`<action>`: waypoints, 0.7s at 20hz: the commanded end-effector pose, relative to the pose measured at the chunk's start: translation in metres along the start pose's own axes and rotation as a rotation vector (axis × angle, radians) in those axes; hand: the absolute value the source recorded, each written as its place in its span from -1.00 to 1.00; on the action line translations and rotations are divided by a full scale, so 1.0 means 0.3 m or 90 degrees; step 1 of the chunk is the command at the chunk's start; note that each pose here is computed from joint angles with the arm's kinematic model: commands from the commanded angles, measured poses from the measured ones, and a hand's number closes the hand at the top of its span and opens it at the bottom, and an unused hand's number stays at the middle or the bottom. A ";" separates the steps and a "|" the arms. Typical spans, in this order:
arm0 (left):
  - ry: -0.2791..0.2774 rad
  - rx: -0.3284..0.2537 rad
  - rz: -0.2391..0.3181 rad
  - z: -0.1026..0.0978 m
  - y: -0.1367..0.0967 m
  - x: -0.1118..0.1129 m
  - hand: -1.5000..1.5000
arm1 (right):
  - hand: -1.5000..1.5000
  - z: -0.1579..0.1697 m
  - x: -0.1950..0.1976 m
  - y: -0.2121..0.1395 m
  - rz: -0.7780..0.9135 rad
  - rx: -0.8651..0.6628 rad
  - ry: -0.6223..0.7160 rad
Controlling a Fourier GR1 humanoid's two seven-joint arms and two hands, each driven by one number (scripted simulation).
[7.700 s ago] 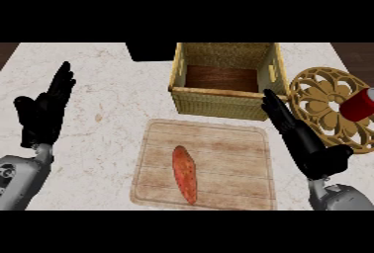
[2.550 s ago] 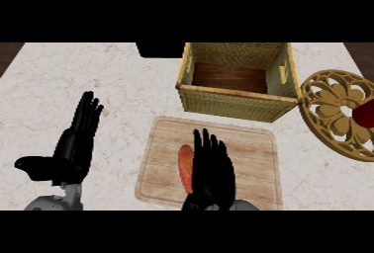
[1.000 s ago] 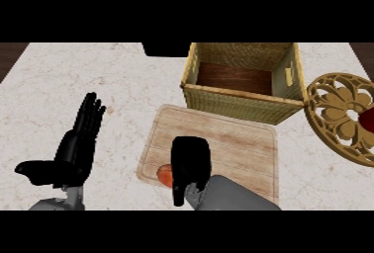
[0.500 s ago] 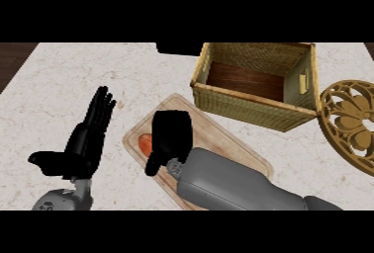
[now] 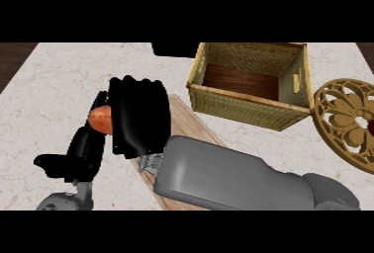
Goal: Pick the sweet potato from the cutting board and place it in the basket
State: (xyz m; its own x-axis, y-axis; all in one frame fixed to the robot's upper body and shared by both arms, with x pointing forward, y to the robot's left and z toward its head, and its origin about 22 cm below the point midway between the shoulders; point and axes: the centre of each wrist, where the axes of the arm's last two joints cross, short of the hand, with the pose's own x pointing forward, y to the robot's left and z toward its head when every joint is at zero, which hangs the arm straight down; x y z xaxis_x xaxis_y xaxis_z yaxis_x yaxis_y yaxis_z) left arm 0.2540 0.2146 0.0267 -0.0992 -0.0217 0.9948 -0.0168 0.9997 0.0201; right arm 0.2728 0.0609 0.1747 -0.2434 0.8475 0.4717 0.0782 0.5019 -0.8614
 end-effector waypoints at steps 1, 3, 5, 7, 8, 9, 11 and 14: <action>0.000 0.011 0.000 0.007 0.014 0.001 0.00 | 1.00 0.038 0.107 -0.088 -0.127 -0.062 0.061; 0.007 0.002 -0.001 -0.018 0.030 0.015 0.00 | 1.00 0.032 0.163 -0.145 -0.131 -0.078 0.055; -0.002 0.018 -0.009 -0.040 0.051 0.044 0.00 | 1.00 0.024 0.180 -0.179 -0.141 -0.081 0.075; 0.001 0.018 0.000 -0.018 0.047 0.039 0.00 | 1.00 -0.007 0.206 -0.225 -0.137 -0.093 0.104; 0.006 0.024 -0.011 -0.006 0.085 0.022 0.00 | 1.00 0.014 0.213 -0.233 -0.143 -0.088 0.109; 0.010 0.033 -0.004 0.001 0.042 -0.011 0.00 | 1.00 -0.033 0.218 -0.257 -0.131 -0.100 0.128; 0.003 0.029 -0.011 0.009 0.052 0.004 0.00 | 1.00 -0.044 0.214 -0.249 -0.113 -0.104 0.148; 0.018 0.038 -0.004 0.034 0.071 0.012 0.00 | 1.00 -0.081 0.176 -0.214 -0.036 -0.114 0.182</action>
State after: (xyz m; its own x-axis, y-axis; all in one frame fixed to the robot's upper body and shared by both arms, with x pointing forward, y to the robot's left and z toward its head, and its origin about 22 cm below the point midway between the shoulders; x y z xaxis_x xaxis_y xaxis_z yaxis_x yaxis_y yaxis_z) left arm 0.2497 0.2332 0.0294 -0.0821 -0.0282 0.9962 -0.0695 0.9973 0.0225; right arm 0.2723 0.0731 0.2563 -0.2364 0.7883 0.5680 0.2113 0.6123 -0.7619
